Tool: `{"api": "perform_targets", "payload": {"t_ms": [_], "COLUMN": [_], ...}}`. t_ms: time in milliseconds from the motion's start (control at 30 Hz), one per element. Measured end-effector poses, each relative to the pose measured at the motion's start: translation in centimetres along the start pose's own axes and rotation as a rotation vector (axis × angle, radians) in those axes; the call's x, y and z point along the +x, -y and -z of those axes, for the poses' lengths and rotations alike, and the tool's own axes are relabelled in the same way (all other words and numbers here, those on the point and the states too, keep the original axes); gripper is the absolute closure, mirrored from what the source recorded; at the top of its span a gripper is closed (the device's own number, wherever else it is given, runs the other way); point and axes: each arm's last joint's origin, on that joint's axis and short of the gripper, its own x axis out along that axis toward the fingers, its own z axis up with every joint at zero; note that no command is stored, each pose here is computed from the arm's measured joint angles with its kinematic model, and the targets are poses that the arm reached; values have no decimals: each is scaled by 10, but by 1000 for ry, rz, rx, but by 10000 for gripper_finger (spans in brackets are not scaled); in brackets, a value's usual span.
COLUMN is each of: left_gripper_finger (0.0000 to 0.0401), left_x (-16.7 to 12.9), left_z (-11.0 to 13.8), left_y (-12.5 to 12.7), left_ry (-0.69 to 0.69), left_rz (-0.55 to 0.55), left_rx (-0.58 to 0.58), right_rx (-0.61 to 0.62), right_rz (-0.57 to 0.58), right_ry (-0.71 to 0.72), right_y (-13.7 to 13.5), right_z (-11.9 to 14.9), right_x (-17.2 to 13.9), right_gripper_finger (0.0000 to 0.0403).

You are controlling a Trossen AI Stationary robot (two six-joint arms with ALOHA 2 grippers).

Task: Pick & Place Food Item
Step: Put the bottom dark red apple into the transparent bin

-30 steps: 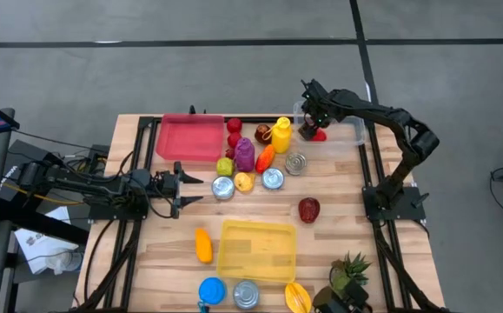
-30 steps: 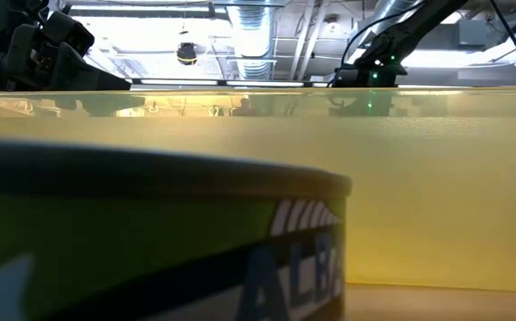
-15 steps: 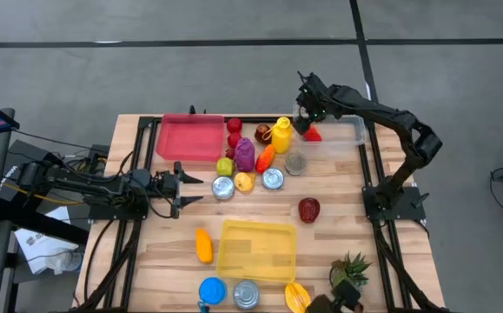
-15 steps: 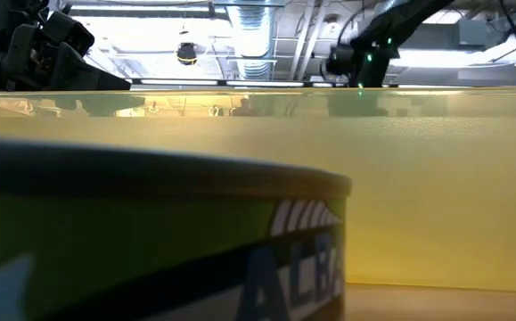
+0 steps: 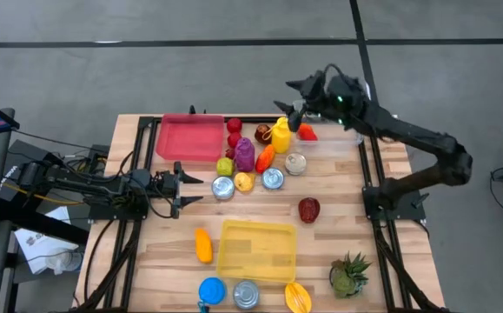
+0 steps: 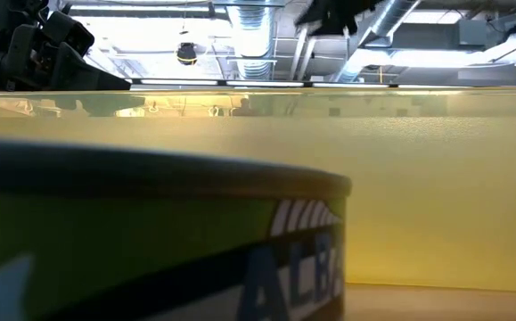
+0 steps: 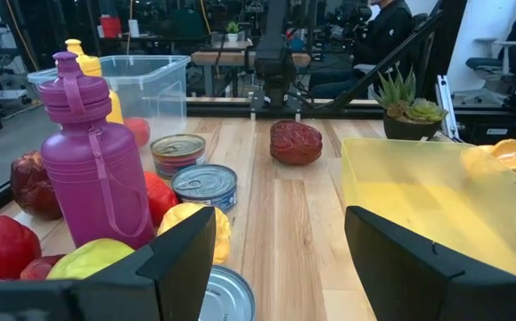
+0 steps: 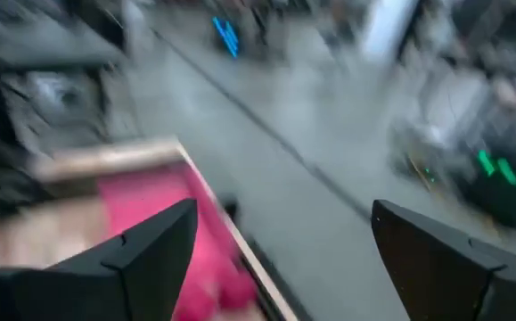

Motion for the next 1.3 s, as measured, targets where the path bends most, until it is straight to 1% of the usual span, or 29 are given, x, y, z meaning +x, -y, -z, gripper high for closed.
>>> {"api": "perform_targets", "payload": {"t_ms": [67, 167, 333, 367, 433, 500, 567, 700, 800, 900, 1067, 1167, 1300], "left_gripper_finger": [156, 156, 156, 156, 156, 156, 156, 156, 156, 156, 156, 156, 156], "left_x": [0, 0, 0, 0, 0, 0, 0, 0, 0, 0, 0, 0, 0], "left_z": [0, 0, 0, 0, 0, 0, 0, 0, 0, 0, 0, 0, 0], "left_y": [0, 0, 0, 0, 0, 0, 0, 0, 0, 0, 0, 0, 0], "left_ry": [0, 0, 0, 0, 0, 0, 0, 0, 0, 0, 0, 0, 0], "left_rz": [0, 0, -1, 0, -1, -1, 0, 0, 0, 0, 0, -1, -1], "left_rx": [0, 1, 1, 1, 1, 1, 1, 1, 1, -1, -5, -6, -10], "right_rx": [-7, -37, -61, -59, -52, -48, -37, -82, -75, -26, 94, 165, 235], "right_rz": [-55, -107, -189, -207, -244, -268, -260, -241, -233, -224, -151, -146, -154], "right_ry": [119, 275, 509, 546, 573, 542, 497, 291, 209, 112, -88, -169, -239], "right_y": [-14, -39, -81, -88, -99, -109, -116, -135, -146, -156, -167, -174, -182], "right_z": [1, 13, 55, 62, 79, 96, 105, 127, 134, 142, 155, 153, 152], "right_x": [-4, -7, -20, -25, -33, -42, -49, -56, -63, -69, -78, -84, -91], "right_gripper_finger": [79, 79, 79, 79, 79, 79, 79, 79, 79, 79, 79, 79, 79]}}
